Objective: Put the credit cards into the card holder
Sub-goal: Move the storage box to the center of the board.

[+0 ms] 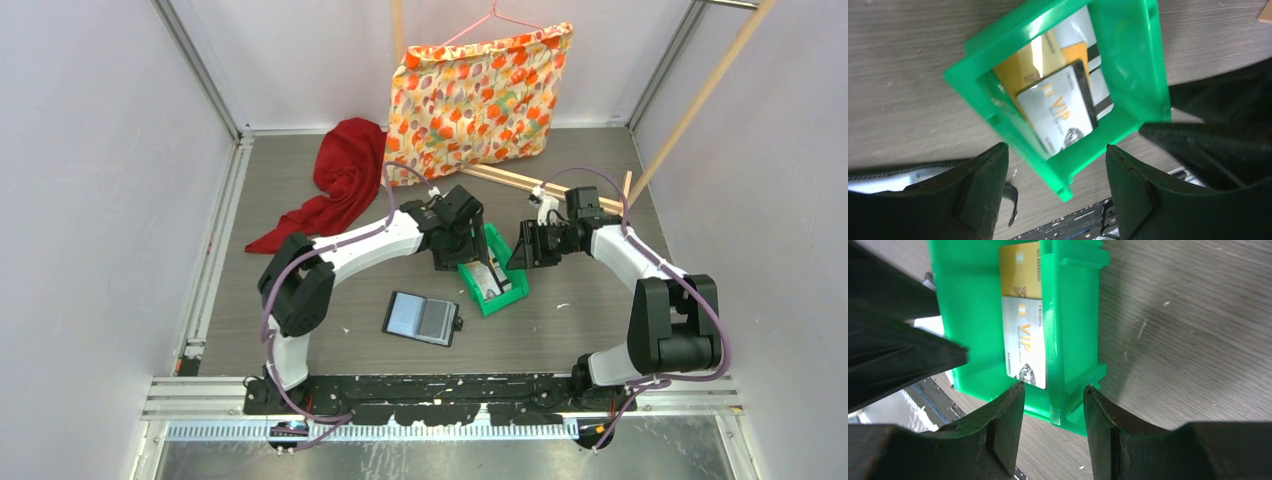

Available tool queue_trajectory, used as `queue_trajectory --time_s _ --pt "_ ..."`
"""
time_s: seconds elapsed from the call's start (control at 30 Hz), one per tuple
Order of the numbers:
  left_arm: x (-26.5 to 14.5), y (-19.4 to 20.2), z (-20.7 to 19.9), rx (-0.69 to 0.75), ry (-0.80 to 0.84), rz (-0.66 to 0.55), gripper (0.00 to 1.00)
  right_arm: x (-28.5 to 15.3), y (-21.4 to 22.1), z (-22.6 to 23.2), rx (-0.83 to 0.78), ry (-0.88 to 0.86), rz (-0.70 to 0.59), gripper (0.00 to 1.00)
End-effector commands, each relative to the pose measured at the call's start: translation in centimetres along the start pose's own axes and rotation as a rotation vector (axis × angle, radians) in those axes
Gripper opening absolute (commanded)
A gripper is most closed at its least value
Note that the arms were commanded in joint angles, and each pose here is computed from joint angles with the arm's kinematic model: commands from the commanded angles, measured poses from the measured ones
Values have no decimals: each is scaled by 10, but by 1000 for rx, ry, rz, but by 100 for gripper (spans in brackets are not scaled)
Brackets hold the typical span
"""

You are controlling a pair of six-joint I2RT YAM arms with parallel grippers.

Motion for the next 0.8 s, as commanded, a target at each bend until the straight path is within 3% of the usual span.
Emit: queue_trajectory --time_s 0.0,0.23,0.37,0.5,0.77 --pt "7 -22 -15 -16 50 2 70 -7 -4 13 -105 -119 23 52" --pt "22 -57 -1 81 27 11 63 -5 0 23 -123 -207 52 52" --pt "18 -71 2 171 11 11 65 -7 -3 25 -121 -221 45 56" --pt "-5 -80 5 293 -37 -53 69 -18 -9 25 -115 -266 4 65" --pt "-56 -67 -25 415 0 -214 71 -37 -13 14 -114 -308 -59 67"
Point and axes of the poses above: each gripper's point midway between its finger pads, its own x axis out along the fingers, its own z axis along the line the jaws close on, y = z × x, the point moved 10 cm from there along -x, back along the fingers, and after that the axes turned 2 degrees about x, right-handed, at the moved point
